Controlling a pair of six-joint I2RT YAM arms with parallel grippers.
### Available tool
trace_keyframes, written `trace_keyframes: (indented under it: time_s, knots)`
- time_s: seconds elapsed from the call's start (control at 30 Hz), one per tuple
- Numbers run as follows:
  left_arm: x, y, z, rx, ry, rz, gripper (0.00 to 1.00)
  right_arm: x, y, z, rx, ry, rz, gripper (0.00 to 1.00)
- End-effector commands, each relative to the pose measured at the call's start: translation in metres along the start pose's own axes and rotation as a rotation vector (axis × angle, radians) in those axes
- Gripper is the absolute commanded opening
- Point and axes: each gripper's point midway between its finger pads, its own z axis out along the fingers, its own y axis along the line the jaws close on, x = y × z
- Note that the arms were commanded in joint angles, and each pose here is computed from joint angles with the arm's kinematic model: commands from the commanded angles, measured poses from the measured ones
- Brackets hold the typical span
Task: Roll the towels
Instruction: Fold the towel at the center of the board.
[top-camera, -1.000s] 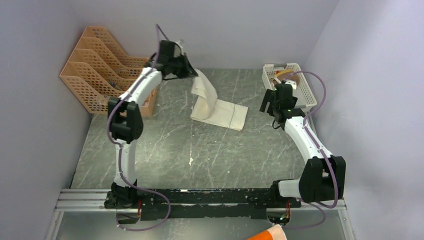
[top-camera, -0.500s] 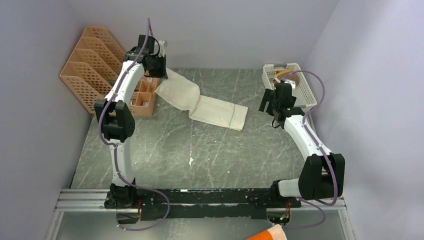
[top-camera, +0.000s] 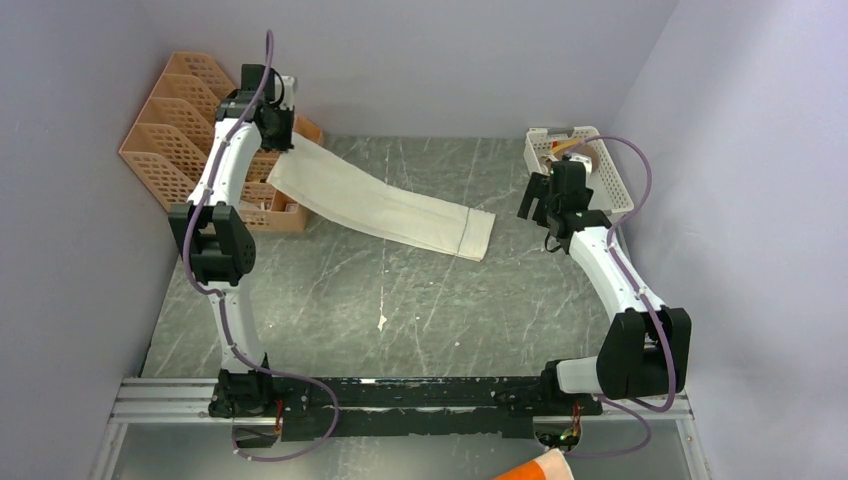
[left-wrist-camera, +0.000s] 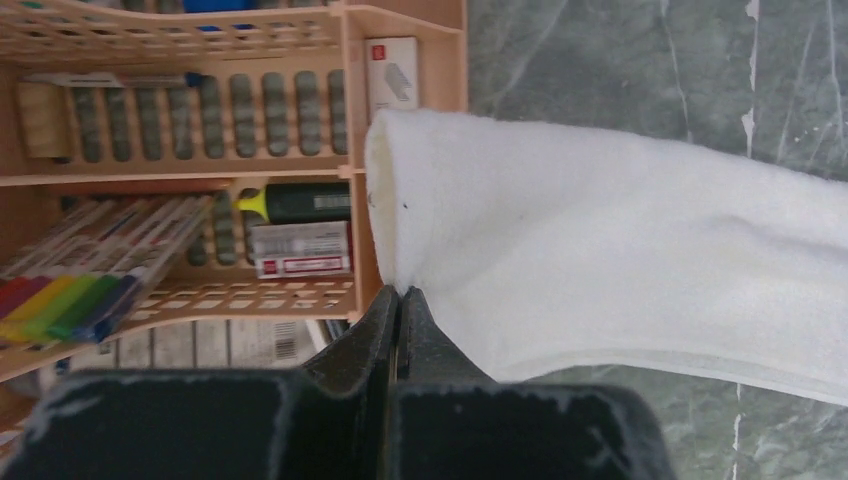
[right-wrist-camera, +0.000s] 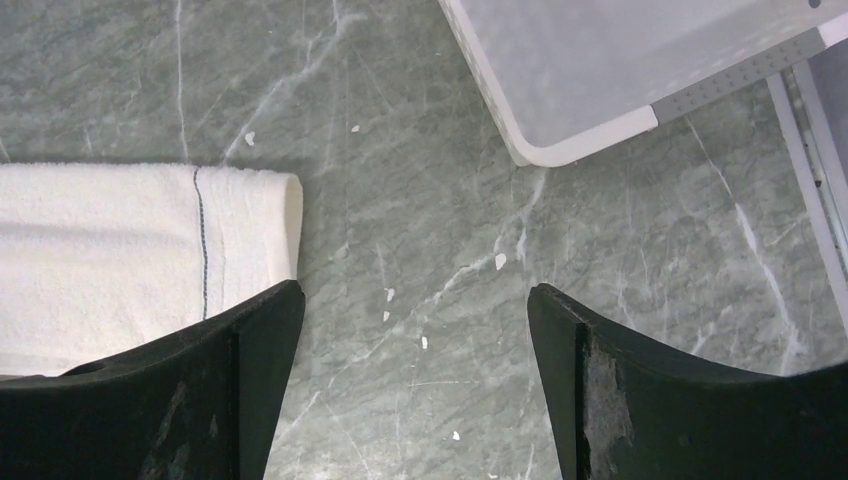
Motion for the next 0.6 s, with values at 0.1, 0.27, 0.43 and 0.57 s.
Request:
trace_keyframes:
  time_s: [0.1,0.27,0.43,0.57]
  knots:
    - [-0.029,0.004,-0.038,-0.014,-0.092,0.008,0.07,-0.004,0.005,0.001,-0.022,0.006,0.018,0.83]
    - [-0.009,-0.028,-0.019,0.011,-0.030,0.027,0.07,-0.003,0.005,0.000,-0.025,0.010,0.020,0.84]
    - [0.030,-0.068,0.012,0.028,0.137,0.037,0.07,-0.002,0.004,-0.001,-0.022,0.014,0.014,0.84]
    - [0.036,-0.117,0.019,0.129,0.160,0.023,0.07,0.000,0.003,0.000,-0.019,0.016,0.012,0.84]
